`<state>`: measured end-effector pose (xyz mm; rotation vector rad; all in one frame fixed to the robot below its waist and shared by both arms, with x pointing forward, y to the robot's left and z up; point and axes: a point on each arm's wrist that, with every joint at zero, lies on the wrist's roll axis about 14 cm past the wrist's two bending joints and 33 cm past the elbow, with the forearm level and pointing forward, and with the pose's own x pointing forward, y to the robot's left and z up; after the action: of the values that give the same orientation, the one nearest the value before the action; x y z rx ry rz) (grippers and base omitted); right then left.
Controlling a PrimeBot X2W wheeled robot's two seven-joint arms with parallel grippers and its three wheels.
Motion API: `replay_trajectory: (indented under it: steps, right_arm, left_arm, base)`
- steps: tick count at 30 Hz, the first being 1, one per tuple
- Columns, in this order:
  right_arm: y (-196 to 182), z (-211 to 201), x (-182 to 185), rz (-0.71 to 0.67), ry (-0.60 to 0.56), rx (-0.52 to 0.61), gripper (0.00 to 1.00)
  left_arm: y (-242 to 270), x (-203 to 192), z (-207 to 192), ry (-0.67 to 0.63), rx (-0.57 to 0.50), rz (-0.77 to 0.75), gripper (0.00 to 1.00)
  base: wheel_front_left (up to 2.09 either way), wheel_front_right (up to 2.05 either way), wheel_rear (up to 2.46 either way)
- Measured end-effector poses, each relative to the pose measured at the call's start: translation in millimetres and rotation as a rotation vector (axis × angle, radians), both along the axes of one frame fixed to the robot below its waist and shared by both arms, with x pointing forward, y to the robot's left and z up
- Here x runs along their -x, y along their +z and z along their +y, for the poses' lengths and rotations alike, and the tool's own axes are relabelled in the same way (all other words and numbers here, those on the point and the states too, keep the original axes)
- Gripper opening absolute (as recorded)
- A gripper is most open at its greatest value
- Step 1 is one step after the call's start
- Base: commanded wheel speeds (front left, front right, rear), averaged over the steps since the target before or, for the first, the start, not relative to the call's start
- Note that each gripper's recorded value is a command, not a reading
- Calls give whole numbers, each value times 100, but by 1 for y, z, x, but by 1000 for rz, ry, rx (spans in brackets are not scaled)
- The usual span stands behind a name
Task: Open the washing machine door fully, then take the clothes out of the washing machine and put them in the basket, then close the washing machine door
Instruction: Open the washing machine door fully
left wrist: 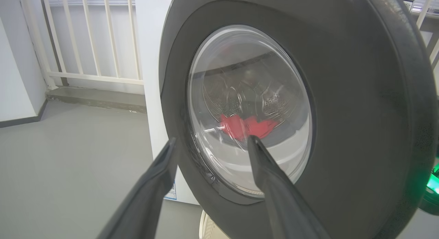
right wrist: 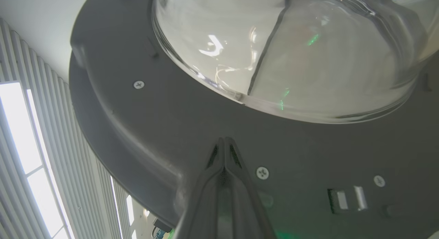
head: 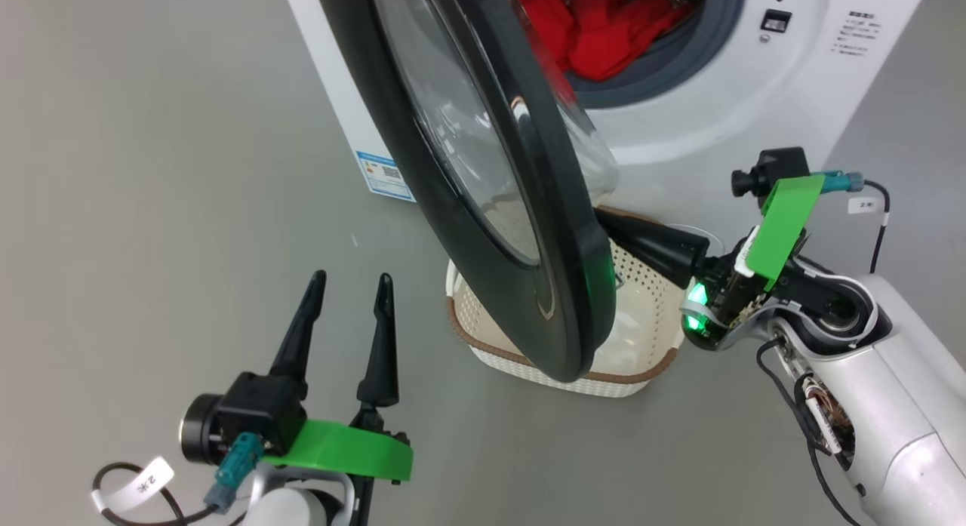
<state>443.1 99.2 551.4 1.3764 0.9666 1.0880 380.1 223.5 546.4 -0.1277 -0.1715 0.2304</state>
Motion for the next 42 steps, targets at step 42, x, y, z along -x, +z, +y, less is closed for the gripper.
replay_trajectory:
  steps: [42]
  right_arm:
    - [-7, 86, 79, 46, 305, 14, 0]
  left_arm:
    - [7, 51, 47, 162, 18, -10, 100]
  base:
    - [0, 0, 0]
